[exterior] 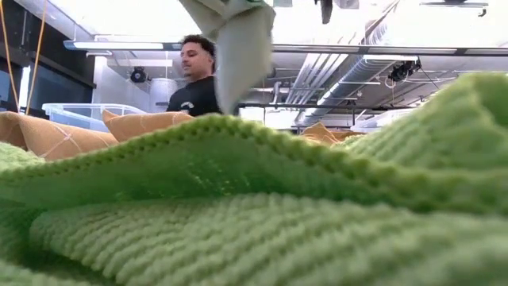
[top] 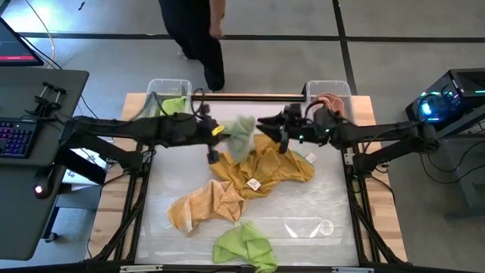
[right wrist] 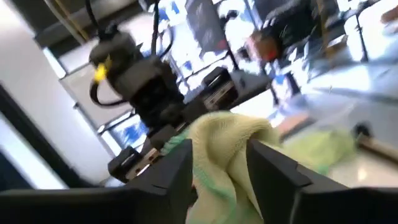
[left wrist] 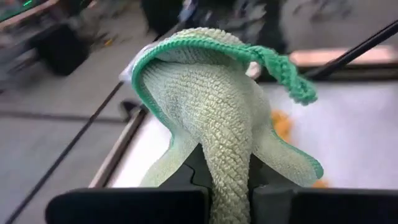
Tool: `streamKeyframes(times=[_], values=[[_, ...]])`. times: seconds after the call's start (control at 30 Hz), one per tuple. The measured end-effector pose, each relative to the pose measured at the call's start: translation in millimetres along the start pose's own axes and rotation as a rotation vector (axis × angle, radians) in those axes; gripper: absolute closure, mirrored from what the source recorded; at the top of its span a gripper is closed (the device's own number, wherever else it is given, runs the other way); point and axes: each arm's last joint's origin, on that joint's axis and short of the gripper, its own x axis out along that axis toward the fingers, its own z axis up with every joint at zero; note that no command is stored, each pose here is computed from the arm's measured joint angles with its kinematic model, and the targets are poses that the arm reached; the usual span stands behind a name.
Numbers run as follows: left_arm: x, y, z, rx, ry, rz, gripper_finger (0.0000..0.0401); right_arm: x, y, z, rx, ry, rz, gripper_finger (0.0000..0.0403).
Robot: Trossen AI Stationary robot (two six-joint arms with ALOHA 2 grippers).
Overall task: Sort towels by color in basket
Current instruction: Put the green microfiber towel into the left transparent bin
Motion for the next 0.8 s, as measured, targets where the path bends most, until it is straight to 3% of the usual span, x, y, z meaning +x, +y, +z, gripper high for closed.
streamKeyframes(times=[0.07,0.2,0.53,0.67,0.8], values=[[-14.9,8.6,3.3,0.020,0.067,0.072,0.0396,-4.8,2.2,10.9,-0.038,-0.043,-0.004,0.0247],[-48.2,31.1,4.8,0.040,0.175,0.315,0.0396,-12.1,3.6,21.8,-0.100,-0.076,-0.006,0.0248],[-129.8,87.7,-14.3,-0.085,0.257,0.783,0.0397,-15.4,-1.0,20.1,-0.109,-0.029,-0.057,0.0254],[-142.0,100.0,-28.0,-0.087,0.305,0.876,0.0397,-15.4,-1.5,19.2,-0.110,-0.022,-0.065,0.0254],[-138.1,106.0,-47.9,-0.137,0.365,0.861,0.0397,-15.4,-1.7,19.2,-0.116,-0.022,-0.069,0.0254]])
